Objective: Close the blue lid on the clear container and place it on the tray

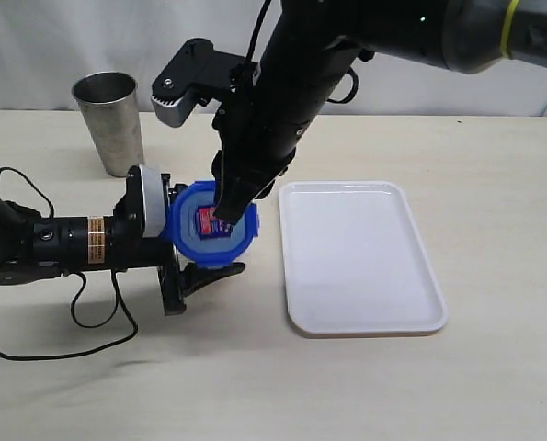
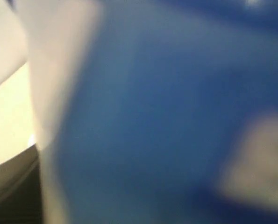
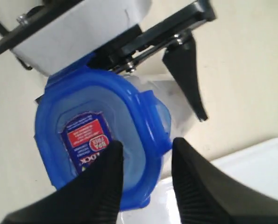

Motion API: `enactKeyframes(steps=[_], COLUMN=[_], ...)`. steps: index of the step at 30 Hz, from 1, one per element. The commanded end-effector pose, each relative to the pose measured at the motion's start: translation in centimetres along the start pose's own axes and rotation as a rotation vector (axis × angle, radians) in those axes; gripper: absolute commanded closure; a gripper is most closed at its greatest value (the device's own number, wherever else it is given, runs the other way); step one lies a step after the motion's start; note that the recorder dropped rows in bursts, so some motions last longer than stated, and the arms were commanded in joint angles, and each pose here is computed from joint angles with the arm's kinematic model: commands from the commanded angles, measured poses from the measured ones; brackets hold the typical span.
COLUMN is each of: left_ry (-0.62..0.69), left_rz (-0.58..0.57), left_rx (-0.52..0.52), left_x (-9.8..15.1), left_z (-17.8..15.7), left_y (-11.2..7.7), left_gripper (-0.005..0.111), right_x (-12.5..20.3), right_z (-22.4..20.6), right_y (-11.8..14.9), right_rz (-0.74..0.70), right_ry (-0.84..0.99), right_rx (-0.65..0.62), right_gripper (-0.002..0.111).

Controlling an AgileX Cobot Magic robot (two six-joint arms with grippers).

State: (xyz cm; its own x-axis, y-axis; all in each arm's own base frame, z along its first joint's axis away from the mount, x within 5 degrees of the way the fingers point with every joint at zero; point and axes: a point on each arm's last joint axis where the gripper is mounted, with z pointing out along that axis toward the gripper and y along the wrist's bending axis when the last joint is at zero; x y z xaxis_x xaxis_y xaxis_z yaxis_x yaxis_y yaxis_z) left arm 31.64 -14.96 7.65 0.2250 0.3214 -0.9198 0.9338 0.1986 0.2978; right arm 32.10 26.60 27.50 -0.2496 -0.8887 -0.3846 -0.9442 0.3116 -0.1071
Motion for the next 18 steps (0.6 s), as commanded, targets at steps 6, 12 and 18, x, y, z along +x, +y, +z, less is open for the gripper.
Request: enactKeyframes(steps=[6, 12, 18], left_ry=[-0.066, -0.071, -0.087], left_rz=[-0.300, -0.292, -0.275], left_rx=[-0.036, -0.037, -0.004], left_x=[-0.8, -1.2, -2.8], left_z=[-0.3, -0.3, -0.7], left_y=[0.6, 0.7, 0.9], left_gripper=[0.107, 0.107, 0.107], right_x=[0.6, -0.3, 0.8], right_z=[-3.3, -4.8, -3.1], right_y=[-1.7, -0.7, -0.3], right_rz=[0.177, 0.250, 0.279], right_ry=[-0.072, -0.199, -0.159], right_rx=[0.171, 0.078, 0.046], right_gripper=[0.076, 0.076, 0.104])
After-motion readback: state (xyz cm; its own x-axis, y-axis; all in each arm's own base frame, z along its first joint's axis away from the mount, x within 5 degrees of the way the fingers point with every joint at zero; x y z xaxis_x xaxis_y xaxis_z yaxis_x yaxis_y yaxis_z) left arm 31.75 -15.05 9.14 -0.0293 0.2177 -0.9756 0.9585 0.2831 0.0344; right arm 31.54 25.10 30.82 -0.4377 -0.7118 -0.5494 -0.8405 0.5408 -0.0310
